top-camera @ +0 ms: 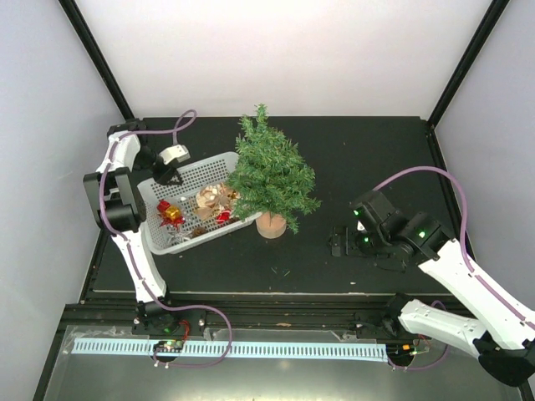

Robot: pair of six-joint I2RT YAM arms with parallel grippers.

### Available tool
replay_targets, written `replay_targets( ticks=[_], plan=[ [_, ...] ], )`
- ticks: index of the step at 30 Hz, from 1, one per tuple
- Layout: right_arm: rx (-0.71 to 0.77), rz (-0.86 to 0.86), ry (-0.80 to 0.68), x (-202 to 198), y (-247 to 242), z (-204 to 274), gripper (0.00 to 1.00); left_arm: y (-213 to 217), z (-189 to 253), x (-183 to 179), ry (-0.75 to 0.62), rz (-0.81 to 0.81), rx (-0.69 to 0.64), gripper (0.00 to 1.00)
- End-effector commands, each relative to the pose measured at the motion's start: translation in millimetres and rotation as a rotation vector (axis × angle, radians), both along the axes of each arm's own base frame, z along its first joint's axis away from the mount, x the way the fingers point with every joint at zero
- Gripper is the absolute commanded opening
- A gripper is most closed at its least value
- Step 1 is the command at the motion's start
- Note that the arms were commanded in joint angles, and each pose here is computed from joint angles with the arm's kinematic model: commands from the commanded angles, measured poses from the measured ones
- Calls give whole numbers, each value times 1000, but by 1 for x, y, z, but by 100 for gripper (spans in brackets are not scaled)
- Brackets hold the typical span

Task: Decorate the small christmas tree

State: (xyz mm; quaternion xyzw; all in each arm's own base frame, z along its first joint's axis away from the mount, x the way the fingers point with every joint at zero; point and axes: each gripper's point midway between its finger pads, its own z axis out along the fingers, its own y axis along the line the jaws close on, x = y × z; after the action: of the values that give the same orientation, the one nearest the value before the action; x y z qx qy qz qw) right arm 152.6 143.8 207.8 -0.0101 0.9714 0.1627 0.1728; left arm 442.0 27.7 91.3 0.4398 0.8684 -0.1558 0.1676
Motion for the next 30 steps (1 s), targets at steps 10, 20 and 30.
replay_targets(
  ticks=[10,20,30],
  plan=[
    [12,41,-48,8,6,8,100,20,42,-34,-47,163,-57,33],
    [7,70,-59,14,13,4,100,36,28,-68,11,246,-96,21],
    [-4,81,-50,16,15,2,100,31,37,-56,-35,229,-121,51]
  ],
)
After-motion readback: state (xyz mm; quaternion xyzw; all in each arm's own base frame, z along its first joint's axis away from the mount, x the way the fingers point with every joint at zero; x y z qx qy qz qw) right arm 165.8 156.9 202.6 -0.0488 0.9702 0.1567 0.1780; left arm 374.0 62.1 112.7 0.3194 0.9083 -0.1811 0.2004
